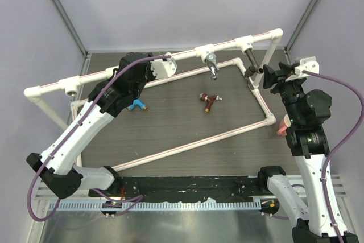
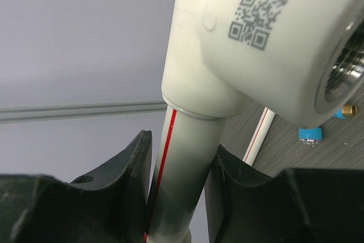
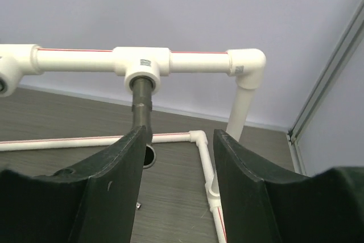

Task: Install the water faucets

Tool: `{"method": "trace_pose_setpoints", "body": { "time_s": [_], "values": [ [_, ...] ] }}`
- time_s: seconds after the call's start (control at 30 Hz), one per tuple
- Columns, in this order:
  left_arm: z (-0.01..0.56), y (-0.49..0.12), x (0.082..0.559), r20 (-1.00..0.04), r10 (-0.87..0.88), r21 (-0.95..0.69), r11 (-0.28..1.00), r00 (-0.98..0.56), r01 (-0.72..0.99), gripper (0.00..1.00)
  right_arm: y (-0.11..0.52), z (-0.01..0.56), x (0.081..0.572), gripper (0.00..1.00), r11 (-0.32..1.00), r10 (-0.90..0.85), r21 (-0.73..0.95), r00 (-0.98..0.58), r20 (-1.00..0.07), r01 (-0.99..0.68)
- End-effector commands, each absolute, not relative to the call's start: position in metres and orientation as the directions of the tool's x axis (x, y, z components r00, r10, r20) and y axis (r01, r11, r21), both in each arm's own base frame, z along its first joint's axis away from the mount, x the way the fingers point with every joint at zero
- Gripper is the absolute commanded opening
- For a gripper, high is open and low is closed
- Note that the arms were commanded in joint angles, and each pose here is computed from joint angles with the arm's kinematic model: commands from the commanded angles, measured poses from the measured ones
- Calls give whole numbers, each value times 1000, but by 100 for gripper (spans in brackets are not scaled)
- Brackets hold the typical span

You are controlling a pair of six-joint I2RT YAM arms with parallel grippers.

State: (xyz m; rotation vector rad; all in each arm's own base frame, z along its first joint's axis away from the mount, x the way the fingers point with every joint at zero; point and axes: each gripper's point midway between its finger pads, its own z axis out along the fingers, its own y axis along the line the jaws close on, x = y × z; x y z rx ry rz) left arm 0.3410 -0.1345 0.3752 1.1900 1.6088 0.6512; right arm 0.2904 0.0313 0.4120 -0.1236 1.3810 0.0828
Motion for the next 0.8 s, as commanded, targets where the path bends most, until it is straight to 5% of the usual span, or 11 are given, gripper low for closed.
{"method": "trace_pose_setpoints", "body": {
  "time_s": [0.0, 0.17, 0.43, 0.77],
  "values": [
    [398, -143, 335, -591, 806, 760, 563, -13, 323, 0, 53, 437, 275, 56, 950, -124, -194, 276, -953, -244],
    [398, -143, 336, -591, 806, 760, 564, -14, 323, 0, 74, 426, 276, 57, 927, -18, -101, 226, -974, -362],
    [397, -144, 336, -590, 807, 761, 561, -13, 326, 0, 86, 394, 277, 57, 842, 420, 317, 161, -893, -437],
    [397, -144, 336, -589, 808, 761, 561, -16, 325, 0, 89, 357, 287, 57, 801, 501, 409, 115, -858, -438]
  ]
}}
